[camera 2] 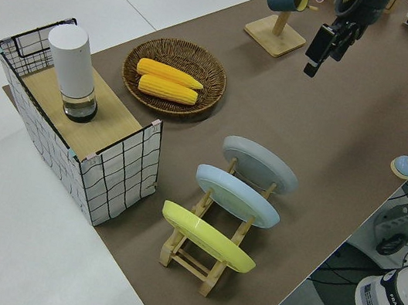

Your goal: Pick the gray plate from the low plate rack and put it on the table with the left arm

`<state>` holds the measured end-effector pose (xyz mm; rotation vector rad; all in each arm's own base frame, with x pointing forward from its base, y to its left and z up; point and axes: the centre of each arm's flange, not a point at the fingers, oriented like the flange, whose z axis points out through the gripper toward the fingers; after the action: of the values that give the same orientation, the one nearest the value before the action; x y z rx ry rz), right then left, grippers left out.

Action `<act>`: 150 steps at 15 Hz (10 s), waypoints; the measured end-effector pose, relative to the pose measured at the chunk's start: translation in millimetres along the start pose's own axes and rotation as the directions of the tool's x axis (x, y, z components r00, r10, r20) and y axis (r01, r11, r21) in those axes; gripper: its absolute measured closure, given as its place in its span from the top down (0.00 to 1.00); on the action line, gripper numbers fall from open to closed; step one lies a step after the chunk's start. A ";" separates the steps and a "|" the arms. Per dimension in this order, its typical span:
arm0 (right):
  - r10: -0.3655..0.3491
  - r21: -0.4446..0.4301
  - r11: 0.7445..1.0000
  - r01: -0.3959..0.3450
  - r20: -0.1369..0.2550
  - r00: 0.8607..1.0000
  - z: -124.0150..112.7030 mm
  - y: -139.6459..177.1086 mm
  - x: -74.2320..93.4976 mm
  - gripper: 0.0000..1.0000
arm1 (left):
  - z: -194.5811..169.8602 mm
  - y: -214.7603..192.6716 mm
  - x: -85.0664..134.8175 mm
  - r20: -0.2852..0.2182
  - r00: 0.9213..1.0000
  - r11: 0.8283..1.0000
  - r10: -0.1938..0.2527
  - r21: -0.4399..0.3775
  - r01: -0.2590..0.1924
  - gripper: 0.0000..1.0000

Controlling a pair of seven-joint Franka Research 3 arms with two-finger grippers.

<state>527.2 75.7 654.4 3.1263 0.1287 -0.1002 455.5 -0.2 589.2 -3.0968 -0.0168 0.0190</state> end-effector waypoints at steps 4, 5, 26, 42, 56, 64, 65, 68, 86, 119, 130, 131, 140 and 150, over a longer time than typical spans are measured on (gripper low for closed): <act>0.000 0.000 1.000 0.000 0.000 1.000 0.0 0.0 0.0 0.99 | 15.6 -31.6 3.4 -0.023 0.999 0.999 -0.049 -0.016 0.049 1.00; 0.000 0.000 1.000 0.000 0.000 1.000 0.0 0.0 0.0 0.99 | 20.1 -37.3 3.9 -0.027 0.998 0.998 -0.060 -0.017 0.060 1.00; 0.000 0.000 1.000 0.000 0.000 1.000 0.0 0.0 0.0 0.99 | 105.4 -98.5 -4.0 -0.083 0.995 0.997 -0.051 0.056 0.056 1.00; 0.000 0.000 1.000 0.000 0.000 1.000 0.0 0.0 0.0 0.99 | 137.9 -109.5 -11.7 -0.106 0.994 0.994 -0.026 0.105 0.037 1.00; 0.000 0.000 1.000 0.000 0.000 1.000 0.0 0.0 0.0 0.99 | 157.9 -111.0 -18.1 -0.105 0.994 0.994 -0.025 0.105 0.036 0.90; 0.000 0.000 1.000 0.000 0.000 1.000 0.0 0.0 0.0 0.99 | 156.8 -111.9 -17.6 -0.114 0.993 0.994 -0.025 0.107 0.037 0.15; 0.000 0.000 1.000 0.000 0.000 1.000 0.0 0.0 0.0 0.99 | 156.8 -111.9 -17.5 -0.114 0.993 0.994 -0.025 0.107 0.037 0.15; 0.000 0.000 1.000 0.000 0.000 1.000 0.0 0.0 0.0 0.99 | 156.7 -111.8 -17.4 -0.115 0.993 0.994 -0.025 0.107 0.037 0.15; 0.000 0.000 1.000 0.000 0.000 1.000 0.0 0.0 0.0 0.99 | 80.1 -76.7 -3.9 -0.047 0.997 0.988 -0.056 0.140 0.062 0.11; 0.000 0.000 1.000 0.000 0.000 1.000 0.0 0.0 0.0 0.99 | 200.1 -57.1 -8.0 0.076 0.996 0.781 -0.050 -0.618 0.087 0.11; 0.000 0.000 1.000 0.000 0.000 1.000 0.0 0.0 0.0 0.99 | 233.1 -23.6 -12.2 0.045 0.994 0.777 -0.097 -0.621 0.104 0.11; 0.000 0.000 1.000 0.000 0.000 1.000 0.0 0.0 0.0 0.99 | 236.4 -20.8 -13.8 0.046 0.994 0.772 -0.097 -0.626 0.105 0.11; 0.000 0.000 1.000 0.000 0.000 1.000 0.0 0.0 0.0 0.99 | 252.4 0.5 -20.1 0.023 0.996 0.784 -0.085 -0.615 0.081 0.11; 0.000 0.000 1.000 0.000 0.000 1.000 0.0 0.0 0.0 0.99 | 248.8 -0.4 -18.5 -0.008 0.999 0.816 -0.040 -0.577 0.028 0.89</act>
<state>527.2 75.7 654.4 3.1263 0.1287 -0.1002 433.9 11.0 340.9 -3.7099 -0.0949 -0.0237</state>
